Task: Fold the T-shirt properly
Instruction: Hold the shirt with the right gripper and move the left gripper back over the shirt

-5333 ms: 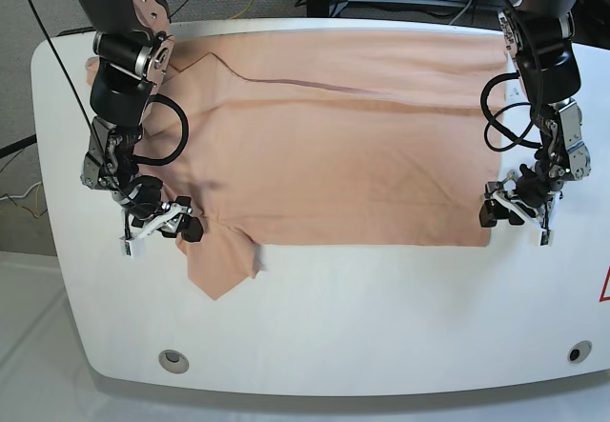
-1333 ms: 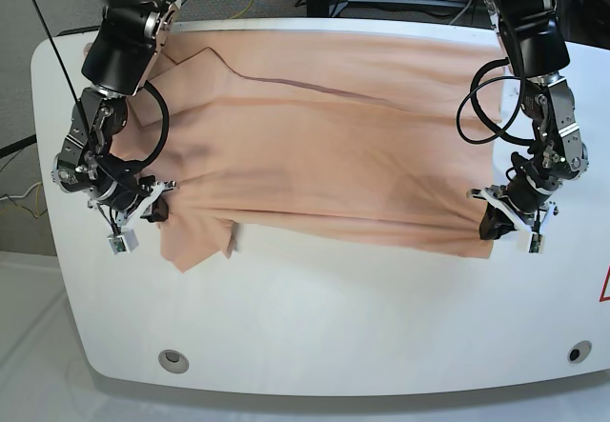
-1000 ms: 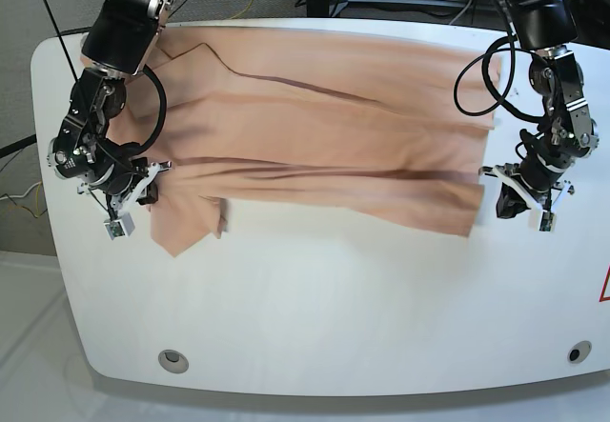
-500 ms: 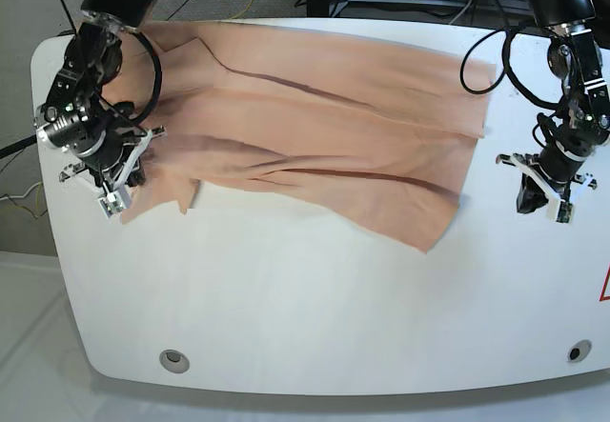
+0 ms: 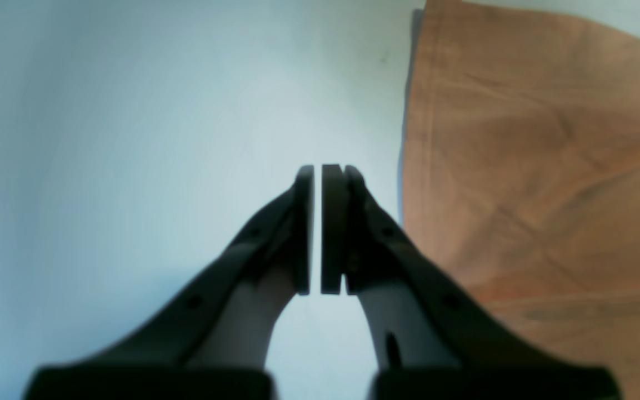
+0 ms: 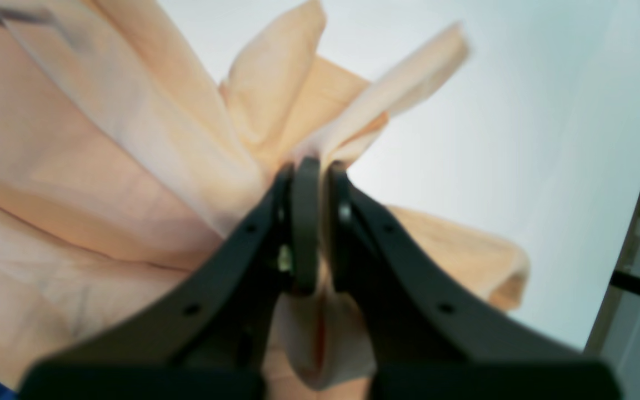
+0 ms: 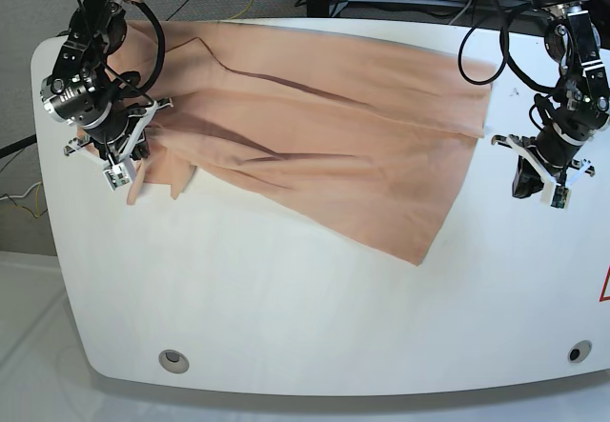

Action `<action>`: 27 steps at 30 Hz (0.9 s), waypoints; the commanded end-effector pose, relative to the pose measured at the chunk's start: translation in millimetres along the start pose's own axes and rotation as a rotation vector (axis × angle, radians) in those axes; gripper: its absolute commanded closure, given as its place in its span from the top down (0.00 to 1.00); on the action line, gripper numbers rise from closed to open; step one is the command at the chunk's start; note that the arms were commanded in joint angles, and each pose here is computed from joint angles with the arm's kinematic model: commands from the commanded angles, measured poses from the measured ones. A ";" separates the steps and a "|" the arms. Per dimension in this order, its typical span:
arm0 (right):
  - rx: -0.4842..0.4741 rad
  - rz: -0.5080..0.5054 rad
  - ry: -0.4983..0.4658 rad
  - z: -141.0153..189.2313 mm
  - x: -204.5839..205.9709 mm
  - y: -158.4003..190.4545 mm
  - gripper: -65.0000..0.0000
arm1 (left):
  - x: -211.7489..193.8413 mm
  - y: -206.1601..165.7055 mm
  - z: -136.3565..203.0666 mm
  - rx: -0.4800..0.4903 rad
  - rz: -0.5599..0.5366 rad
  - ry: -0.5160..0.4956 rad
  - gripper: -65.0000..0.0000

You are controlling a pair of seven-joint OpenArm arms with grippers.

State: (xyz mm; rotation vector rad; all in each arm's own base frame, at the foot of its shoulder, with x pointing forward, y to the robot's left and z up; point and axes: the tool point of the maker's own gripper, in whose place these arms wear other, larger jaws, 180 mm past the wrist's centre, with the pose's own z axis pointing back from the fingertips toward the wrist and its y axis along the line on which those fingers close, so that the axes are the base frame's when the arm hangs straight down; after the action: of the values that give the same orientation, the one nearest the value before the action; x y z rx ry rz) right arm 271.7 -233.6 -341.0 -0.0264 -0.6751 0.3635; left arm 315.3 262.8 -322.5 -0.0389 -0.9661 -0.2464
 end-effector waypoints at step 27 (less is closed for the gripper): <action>0.023 -0.038 0.001 12.3 -23.5 6.6 0.00 | -24.5 -1.1 17.3 0.008 -0.005 0.035 0.00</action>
State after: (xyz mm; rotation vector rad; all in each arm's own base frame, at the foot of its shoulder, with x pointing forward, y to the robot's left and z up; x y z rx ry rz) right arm 240.2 -233.3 -355.4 0.0225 -0.6373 0.3288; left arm 279.3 267.8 -344.9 -0.0267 -0.8846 -0.2418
